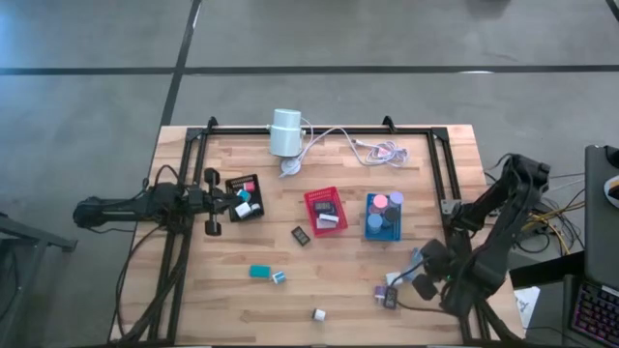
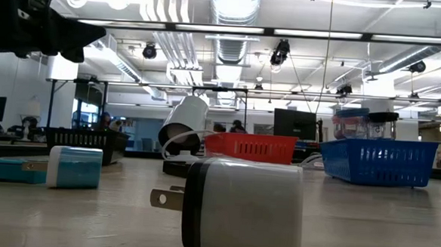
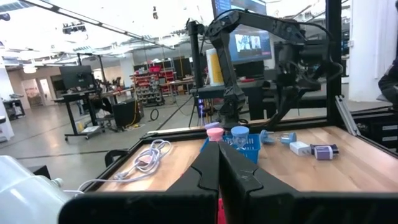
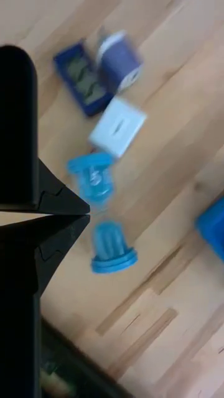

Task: Pick & Place Office items
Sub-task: Put the blue hourglass into the blue bin

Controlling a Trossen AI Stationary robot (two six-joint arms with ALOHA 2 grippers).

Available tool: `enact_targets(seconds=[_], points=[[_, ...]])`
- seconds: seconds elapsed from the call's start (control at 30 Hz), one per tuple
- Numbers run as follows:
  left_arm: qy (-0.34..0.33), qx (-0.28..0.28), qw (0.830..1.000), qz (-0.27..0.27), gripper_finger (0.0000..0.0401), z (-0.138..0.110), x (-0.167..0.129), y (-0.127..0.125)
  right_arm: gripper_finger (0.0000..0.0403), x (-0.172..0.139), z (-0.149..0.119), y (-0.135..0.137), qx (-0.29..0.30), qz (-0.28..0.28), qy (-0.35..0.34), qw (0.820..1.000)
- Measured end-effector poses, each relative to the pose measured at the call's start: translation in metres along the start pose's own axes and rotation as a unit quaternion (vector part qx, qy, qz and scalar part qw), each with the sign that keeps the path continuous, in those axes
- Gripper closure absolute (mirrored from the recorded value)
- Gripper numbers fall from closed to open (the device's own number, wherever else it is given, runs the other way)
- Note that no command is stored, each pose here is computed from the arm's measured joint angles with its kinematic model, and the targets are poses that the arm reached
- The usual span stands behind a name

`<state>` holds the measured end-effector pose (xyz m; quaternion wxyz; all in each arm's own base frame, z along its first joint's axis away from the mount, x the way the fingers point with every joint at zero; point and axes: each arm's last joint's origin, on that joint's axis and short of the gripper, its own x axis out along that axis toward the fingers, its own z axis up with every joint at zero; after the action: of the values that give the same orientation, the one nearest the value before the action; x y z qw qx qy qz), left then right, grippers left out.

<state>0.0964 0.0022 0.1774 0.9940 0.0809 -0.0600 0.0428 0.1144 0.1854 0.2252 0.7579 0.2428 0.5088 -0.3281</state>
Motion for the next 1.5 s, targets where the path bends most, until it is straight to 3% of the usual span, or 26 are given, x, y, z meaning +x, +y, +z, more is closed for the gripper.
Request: enact_targets(seconds=[0.1, 0.27, 0.57, 0.77, 1.03, 1.2, 1.4, 1.5], points=[[0.0, 0.007, 1.0, 0.0, 0.0396, 0.0, 0.0, 0.0, 0.0394, 0.008, -0.007, 0.006, -0.041, -0.018, 0.026, 0.999], [-0.004, 0.01, 1.0, 0.001, 0.0396, 0.001, 0.0, 0.0, 0.0394, 0.019, -0.02, 0.023, -0.128, 0.009, 0.07, 0.989], [-0.01, 0.007, 1.0, 0.002, 0.0396, 0.002, 0.0, 0.0, 0.0394, 0.05, -0.029, 0.023, -0.174, -0.083, 0.081, 0.978], [-0.01, 0.005, 1.0, 0.002, 0.0396, 0.002, 0.0, 0.0, 0.0394, 0.067, -0.015, 0.028, -0.194, -0.108, 0.08, 0.972], [-0.009, 0.005, 1.0, 0.002, 0.0396, 0.002, 0.0, 0.0, 0.0394, 0.079, 0.009, 0.041, -0.22, -0.07, 0.084, 0.969], [-0.009, 0.005, 1.0, 0.002, 0.0396, 0.002, 0.0, 0.0, 0.0394, 0.084, 0.024, 0.045, -0.238, -0.062, 0.051, 0.968], [-0.009, 0.005, 1.0, 0.002, 0.0396, 0.002, 0.0, 0.0, 0.0394, 0.087, 0.039, 0.05, -0.283, -0.05, 0.061, 0.956], [-0.008, 0.006, 1.0, 0.001, 0.0396, 0.001, 0.0, 0.0, 0.0394, 0.084, 0.043, 0.053, -0.33, -0.032, 0.084, 0.94]])
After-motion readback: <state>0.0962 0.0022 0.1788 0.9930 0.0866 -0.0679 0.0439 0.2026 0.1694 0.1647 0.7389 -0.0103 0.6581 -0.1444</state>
